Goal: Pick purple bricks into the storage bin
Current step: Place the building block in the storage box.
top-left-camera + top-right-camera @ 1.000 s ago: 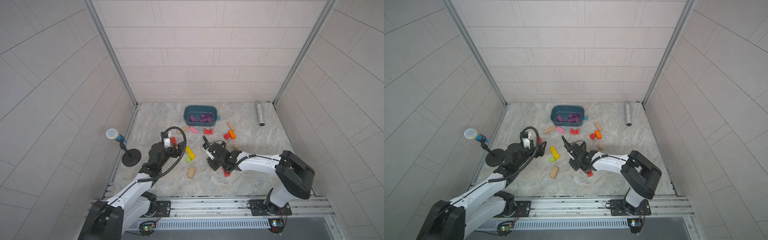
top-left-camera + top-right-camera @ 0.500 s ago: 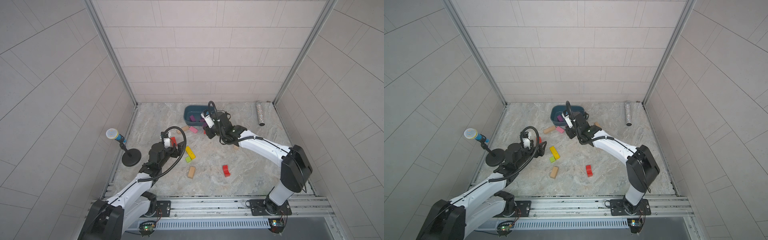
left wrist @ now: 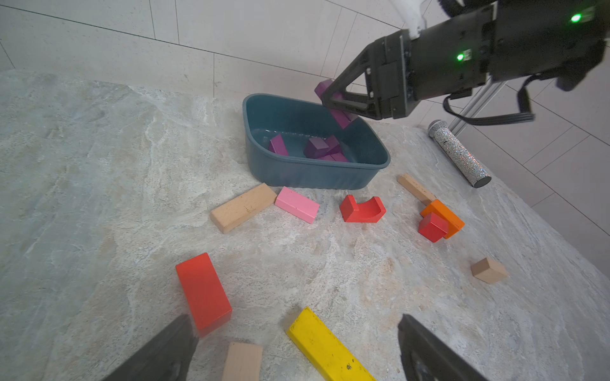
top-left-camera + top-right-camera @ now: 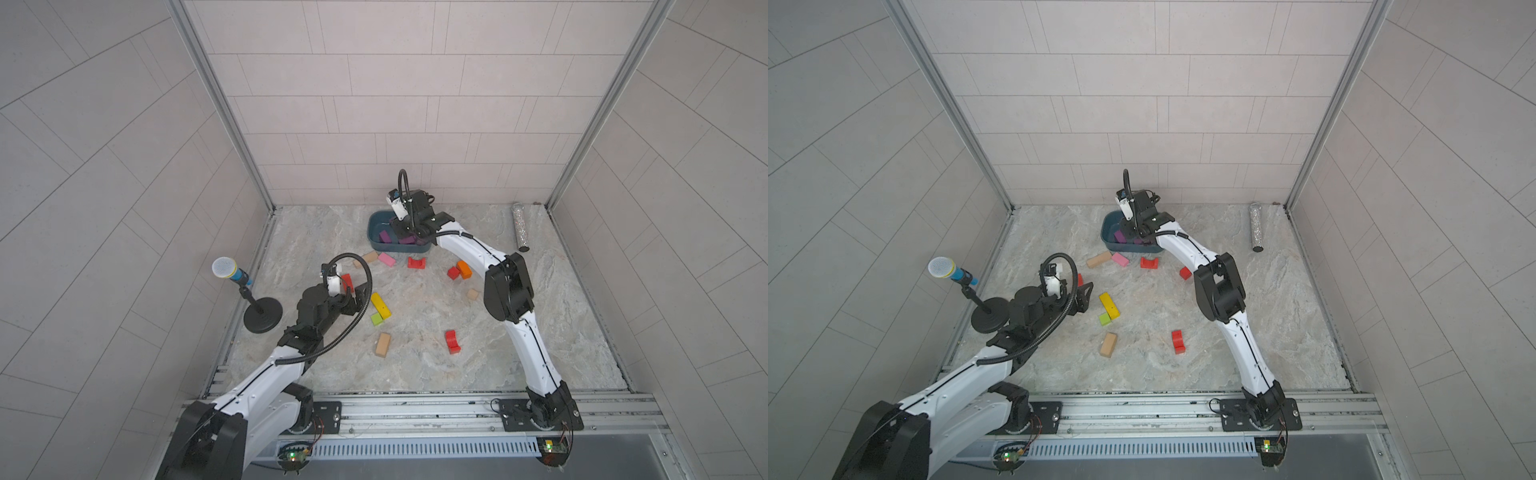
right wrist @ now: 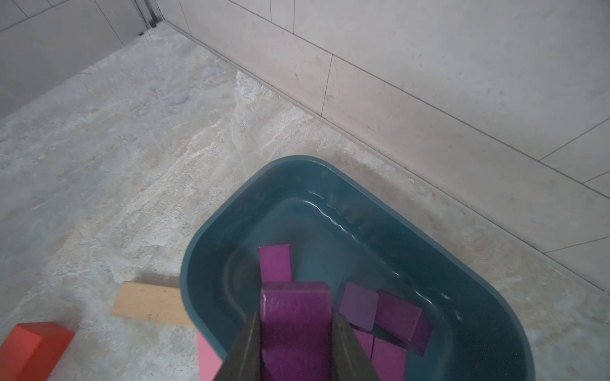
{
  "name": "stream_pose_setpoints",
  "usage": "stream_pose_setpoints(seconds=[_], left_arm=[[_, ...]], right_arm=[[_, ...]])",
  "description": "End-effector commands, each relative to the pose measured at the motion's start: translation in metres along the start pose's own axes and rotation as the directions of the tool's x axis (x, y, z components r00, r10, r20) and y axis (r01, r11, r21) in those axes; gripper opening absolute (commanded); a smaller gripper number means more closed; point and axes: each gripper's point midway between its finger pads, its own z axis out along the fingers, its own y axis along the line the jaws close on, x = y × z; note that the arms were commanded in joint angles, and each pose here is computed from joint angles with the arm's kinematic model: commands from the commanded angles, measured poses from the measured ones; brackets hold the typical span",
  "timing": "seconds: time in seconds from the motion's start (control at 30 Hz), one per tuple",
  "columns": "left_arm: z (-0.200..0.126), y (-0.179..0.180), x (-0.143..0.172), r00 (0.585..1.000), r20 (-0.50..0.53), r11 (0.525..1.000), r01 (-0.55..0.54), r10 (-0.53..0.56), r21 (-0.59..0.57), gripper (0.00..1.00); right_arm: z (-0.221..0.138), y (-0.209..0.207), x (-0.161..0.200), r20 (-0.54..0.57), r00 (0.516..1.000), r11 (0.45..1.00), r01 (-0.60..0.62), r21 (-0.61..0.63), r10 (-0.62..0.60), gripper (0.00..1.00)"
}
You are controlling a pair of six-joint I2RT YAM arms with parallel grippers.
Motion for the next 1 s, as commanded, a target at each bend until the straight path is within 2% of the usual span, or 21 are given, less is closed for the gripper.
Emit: stream_pose_setpoints(seconds=[0.0,0.47,0.97], left_arm=[[0.001,0.0,-0.011,1.0,0.03,1.0,-0.008,0.008,-0.001,1.0],[0.003,0.0,-0.01,1.0,0.027,1.0,-0.012,0.012,-0.003,1.0],[0.003,0.001,-0.011,0.999,0.029,1.0,-0.014,0.015,-0.008,1.0]], right_arm=[[0.002,0.004,-0.003,-0.036,0.999,0.999,0.02,-0.028,-0.021,0.0],[0.064,0.004,0.034,-0.06,0.998,0.999,-0.038,-0.039,0.036,0.0],[0.079,0.002,0.046,-0.063,0.997,0.998,-0.045,-0.043,0.042,0.0]])
